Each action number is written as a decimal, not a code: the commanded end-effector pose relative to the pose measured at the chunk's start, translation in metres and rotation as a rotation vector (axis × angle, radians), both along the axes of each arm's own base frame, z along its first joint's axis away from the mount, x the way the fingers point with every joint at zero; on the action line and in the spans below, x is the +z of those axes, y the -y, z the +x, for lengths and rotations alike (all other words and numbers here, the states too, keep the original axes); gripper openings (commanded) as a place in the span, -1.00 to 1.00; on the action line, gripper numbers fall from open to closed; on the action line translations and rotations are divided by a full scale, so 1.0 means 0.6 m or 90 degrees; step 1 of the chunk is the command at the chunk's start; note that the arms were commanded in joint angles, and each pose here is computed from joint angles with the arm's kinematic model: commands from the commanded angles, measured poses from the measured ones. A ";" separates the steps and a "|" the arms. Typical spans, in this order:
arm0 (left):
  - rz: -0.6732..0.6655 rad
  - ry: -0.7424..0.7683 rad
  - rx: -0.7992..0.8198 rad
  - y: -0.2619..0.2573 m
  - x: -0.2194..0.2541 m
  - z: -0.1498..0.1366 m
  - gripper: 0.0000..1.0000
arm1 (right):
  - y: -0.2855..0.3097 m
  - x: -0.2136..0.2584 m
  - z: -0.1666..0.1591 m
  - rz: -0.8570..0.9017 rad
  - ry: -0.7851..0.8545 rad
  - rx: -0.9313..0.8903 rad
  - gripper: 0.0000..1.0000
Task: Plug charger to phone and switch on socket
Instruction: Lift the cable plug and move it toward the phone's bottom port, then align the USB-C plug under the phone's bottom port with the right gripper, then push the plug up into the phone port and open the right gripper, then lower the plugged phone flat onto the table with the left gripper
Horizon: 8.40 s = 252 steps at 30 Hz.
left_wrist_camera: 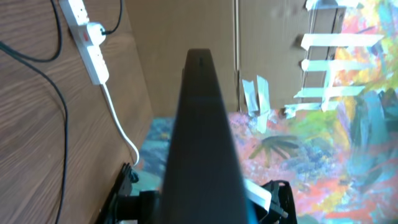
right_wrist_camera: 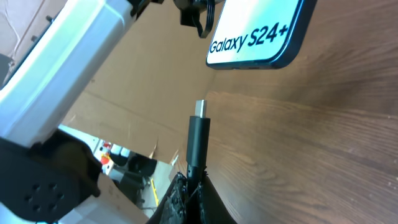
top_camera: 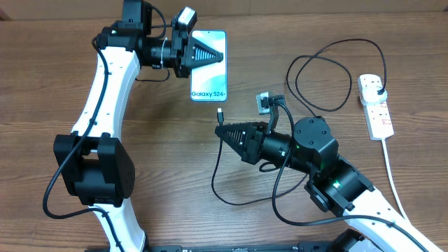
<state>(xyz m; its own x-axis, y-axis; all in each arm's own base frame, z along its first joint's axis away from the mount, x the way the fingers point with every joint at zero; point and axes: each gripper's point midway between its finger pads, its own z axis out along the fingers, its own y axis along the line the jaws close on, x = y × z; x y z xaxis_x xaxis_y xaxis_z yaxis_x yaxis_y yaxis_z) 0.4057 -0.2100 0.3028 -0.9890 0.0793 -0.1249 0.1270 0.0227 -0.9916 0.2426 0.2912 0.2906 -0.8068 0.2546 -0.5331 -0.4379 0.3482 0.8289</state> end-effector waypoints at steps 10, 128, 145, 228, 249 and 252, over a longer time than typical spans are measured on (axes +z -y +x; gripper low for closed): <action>0.000 -0.033 0.011 0.006 0.054 0.030 -0.91 | -0.020 -0.026 0.040 0.008 -0.022 -0.032 -0.92; 0.000 0.055 -0.026 0.070 0.069 0.017 -0.91 | 0.023 0.001 0.100 0.067 -0.008 -0.063 -0.93; -0.003 0.067 -0.047 0.092 0.068 0.004 -0.92 | 0.034 0.001 0.111 0.066 -0.007 -0.080 -0.93; 0.533 0.086 0.104 -0.042 -0.231 0.041 -0.91 | 0.081 -0.157 0.086 -0.117 -0.167 -0.074 0.64; 0.614 -0.142 0.070 -0.056 -0.448 0.038 -0.92 | 0.150 -0.256 0.086 -0.277 -0.247 -0.191 1.00; 0.616 -0.150 0.067 -0.056 -0.461 0.038 -0.92 | 0.150 -0.266 0.086 -0.285 -0.258 -0.190 1.00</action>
<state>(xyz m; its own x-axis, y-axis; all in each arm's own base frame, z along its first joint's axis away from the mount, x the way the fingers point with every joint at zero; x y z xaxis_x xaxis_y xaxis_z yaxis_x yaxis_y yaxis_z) 0.4267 -0.1761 0.0326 -0.9921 -0.0224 0.1233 -0.0864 0.8351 -0.5432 0.2911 0.2048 0.1393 -0.8955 0.3203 -0.3090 0.0302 0.7365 0.6758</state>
